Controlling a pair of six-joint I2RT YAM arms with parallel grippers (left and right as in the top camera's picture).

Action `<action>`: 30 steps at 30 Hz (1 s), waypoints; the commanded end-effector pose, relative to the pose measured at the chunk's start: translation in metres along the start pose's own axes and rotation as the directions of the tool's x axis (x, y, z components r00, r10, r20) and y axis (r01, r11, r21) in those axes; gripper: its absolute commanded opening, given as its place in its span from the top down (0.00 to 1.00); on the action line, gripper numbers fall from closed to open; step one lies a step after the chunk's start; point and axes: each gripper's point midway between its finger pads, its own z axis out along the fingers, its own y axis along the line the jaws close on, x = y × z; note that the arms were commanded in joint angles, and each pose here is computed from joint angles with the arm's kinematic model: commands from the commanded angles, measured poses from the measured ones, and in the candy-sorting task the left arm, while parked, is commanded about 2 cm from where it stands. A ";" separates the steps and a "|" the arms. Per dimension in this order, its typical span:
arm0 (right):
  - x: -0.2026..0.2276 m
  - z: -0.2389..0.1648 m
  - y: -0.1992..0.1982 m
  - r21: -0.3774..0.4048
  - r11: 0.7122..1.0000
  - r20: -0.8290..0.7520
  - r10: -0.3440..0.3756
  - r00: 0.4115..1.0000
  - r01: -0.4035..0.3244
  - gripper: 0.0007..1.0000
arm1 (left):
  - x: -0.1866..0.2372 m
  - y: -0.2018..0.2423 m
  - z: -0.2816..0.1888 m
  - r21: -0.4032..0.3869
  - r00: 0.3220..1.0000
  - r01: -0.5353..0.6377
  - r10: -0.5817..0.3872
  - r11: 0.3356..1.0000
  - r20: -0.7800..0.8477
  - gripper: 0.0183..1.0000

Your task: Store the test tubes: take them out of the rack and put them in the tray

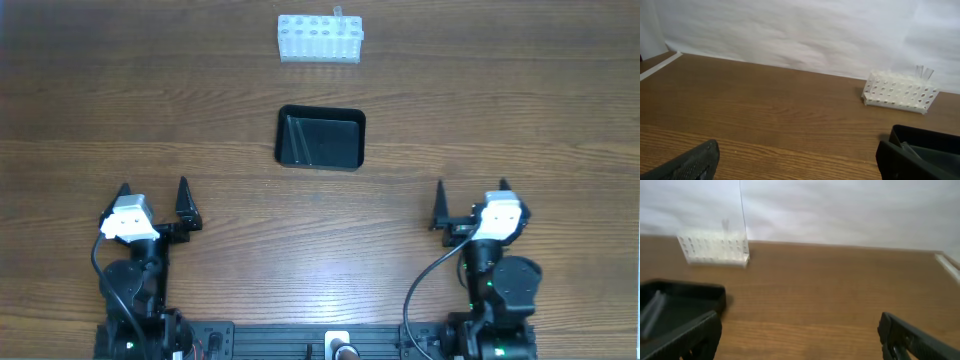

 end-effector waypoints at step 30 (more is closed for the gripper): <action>-0.178 0.141 0.118 -0.314 0.949 -0.366 -0.148 0.919 0.028 0.15 | 0.003 -0.002 0.000 0.012 1.000 -0.014 0.014 1.000 -0.009 0.00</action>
